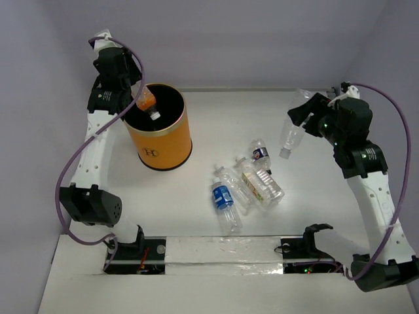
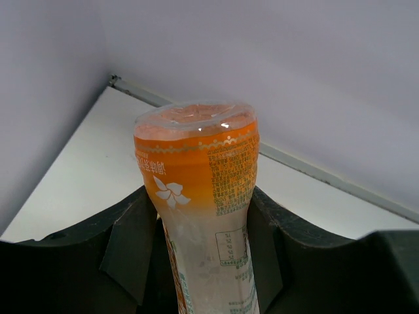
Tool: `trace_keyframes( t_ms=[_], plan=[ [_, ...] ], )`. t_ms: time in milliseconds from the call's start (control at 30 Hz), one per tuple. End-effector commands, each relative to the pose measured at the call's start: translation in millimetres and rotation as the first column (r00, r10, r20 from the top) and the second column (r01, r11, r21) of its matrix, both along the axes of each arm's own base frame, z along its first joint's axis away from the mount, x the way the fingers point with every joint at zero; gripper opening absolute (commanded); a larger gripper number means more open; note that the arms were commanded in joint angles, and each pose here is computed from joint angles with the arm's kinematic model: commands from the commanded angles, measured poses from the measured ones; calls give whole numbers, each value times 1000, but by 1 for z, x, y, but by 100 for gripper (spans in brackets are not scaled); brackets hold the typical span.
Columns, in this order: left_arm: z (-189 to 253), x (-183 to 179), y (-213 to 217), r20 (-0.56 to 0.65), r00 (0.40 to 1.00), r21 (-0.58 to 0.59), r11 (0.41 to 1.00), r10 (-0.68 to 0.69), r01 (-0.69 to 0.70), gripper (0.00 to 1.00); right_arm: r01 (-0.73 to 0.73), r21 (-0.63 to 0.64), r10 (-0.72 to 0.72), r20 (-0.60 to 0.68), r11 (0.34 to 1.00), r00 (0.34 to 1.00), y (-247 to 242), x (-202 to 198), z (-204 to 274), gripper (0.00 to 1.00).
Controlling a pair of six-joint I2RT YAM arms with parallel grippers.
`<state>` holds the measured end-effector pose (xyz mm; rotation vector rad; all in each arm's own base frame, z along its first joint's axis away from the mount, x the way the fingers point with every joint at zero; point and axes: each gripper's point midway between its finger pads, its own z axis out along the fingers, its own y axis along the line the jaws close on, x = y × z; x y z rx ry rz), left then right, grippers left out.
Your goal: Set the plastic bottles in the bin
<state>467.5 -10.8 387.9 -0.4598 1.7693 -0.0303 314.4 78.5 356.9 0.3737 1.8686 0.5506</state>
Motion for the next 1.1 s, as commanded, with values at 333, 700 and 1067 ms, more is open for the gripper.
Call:
trace_keyframes(
  t_ms=[333, 700, 1067],
  plan=[
    [7, -38, -8, 233, 970, -46, 996, -66, 79, 75, -385, 170, 318, 322, 907, 892, 181, 41, 143, 61],
    [51, -106, -40, 330, 924, -187, 946, -194, 266, 82, -491, 229, 378, 400, 841, 835, 314, 98, 158, 62],
    [-5, -182, -78, 199, 935, -300, 890, -294, 344, 35, -463, 183, 375, 374, 867, 849, 376, 130, 108, 68]
  ],
)
